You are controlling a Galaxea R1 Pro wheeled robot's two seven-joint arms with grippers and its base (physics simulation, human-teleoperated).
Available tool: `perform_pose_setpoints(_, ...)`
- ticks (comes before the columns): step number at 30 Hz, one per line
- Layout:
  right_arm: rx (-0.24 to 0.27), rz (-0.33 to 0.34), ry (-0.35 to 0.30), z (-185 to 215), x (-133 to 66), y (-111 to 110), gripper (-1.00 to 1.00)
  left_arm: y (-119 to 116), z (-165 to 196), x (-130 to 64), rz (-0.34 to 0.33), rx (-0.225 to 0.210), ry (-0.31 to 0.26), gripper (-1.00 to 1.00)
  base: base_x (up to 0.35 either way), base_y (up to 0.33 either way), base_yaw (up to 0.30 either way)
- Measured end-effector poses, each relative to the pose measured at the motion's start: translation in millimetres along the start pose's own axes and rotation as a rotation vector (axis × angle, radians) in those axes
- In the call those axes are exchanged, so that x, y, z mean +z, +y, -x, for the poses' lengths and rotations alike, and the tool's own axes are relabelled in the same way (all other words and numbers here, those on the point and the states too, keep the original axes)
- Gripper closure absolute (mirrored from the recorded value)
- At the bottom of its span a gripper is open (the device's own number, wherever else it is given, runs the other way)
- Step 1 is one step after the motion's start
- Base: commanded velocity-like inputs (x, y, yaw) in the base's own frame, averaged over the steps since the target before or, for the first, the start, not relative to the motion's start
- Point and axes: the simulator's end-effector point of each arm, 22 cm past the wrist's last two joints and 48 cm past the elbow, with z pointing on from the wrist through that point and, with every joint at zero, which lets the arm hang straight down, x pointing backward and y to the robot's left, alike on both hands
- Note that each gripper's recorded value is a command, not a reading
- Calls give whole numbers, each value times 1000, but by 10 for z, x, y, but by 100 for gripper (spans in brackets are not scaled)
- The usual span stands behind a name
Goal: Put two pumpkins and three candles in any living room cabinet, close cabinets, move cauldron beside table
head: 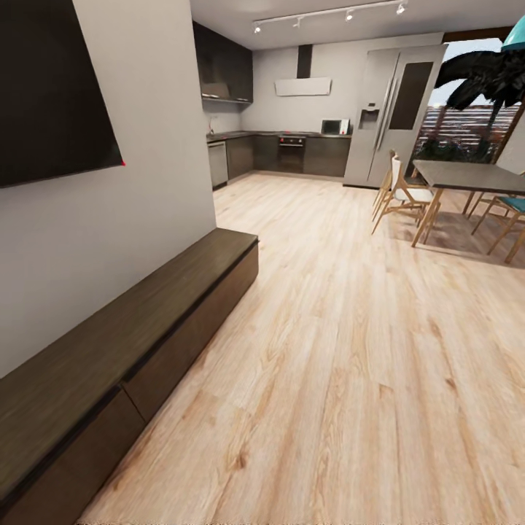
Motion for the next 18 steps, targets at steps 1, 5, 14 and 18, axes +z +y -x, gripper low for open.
perform_pose_setpoints(1, 0, 0, 2, -8, 2, 1, -100, -3, -9, 2, 0, 0, 2, -100, 0, 0, -10)
perform_pose_setpoints(5, 2, -3, 8, -36, 11, -18, -100, -2, -34, 12, 1, 1, 8, -100, 0, 0, -98)
perform_pose_setpoints(14, 2, -1, 15, -75, 24, -13, -100, 4, -68, 28, 3, 2, 16, -100, 62, 0, -205)
perform_pose_setpoints(18, 2, -1, 15, -76, 25, -13, -100, 3, -69, 28, 3, 2, 15, -100, 17, 0, -281)
